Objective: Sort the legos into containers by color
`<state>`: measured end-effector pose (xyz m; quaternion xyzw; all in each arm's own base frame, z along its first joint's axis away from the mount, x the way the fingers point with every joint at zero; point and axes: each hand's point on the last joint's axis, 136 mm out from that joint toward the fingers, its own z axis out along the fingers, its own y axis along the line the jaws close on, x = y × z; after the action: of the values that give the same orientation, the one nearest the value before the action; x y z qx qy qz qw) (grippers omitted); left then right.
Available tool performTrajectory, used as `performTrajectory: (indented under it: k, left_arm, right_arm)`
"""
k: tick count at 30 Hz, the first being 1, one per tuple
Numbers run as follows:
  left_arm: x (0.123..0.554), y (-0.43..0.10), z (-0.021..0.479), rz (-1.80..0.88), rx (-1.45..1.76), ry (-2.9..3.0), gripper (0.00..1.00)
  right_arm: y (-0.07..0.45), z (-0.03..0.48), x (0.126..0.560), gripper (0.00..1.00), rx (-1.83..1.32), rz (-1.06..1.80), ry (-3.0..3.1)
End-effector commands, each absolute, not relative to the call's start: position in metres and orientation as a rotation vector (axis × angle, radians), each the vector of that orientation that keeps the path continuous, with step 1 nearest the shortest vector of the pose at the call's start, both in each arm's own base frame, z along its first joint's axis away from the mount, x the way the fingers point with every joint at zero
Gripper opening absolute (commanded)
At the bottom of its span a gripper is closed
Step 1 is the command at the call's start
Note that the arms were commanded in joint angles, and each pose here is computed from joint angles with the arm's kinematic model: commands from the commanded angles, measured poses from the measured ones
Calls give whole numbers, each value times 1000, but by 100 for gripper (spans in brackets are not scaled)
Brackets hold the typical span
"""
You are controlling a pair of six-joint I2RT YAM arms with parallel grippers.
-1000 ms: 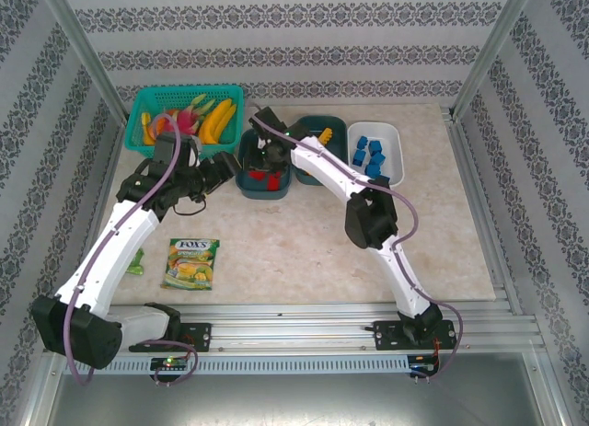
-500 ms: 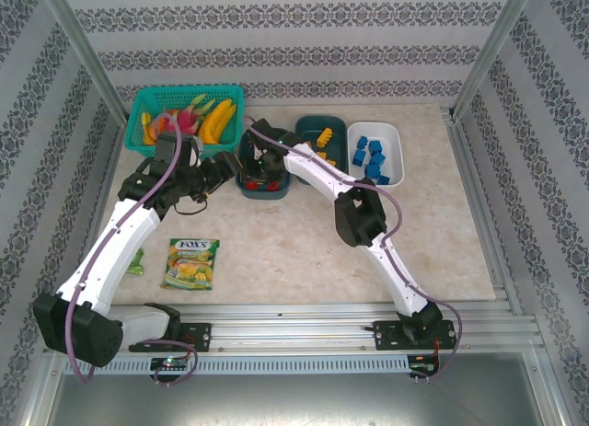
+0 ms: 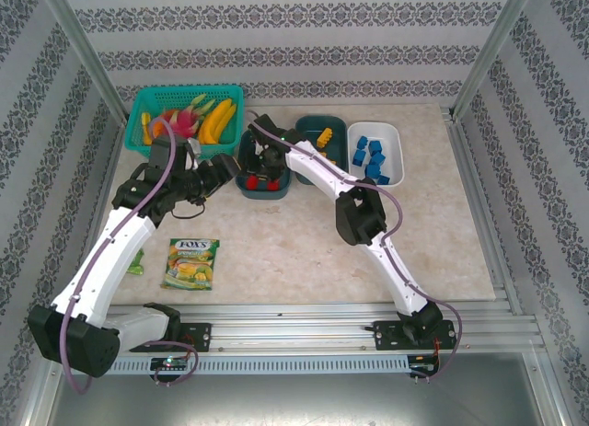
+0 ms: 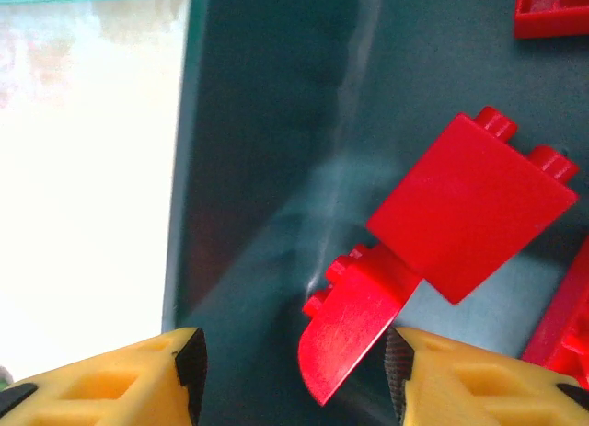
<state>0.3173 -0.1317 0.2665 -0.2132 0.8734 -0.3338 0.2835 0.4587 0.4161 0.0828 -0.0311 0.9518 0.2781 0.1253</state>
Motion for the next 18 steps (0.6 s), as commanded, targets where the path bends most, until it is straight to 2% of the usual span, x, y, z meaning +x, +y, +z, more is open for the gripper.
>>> performTrajectory:
  k: [1, 6, 11, 15, 18]
  left_arm:
    - [313, -130, 273, -921, -564, 2305, 81]
    - [300, -129, 266, -926, -558, 2337, 81]
    - [280, -129, 254, -902, -515, 2420, 81]
    - [266, -129, 240, -872, -475, 2498, 80]
    - [262, -130, 232, -868, -456, 2524, 81]
  right_arm:
    - [405, 165, 466, 56, -88, 852, 2614]
    - [380, 205, 452, 56, -108, 788, 2522]
    - [321, 229, 417, 56, -84, 612, 2426]
    - [262, 222, 371, 57, -78, 461, 2402]
    - [216, 206, 327, 63, -113, 350, 2438]
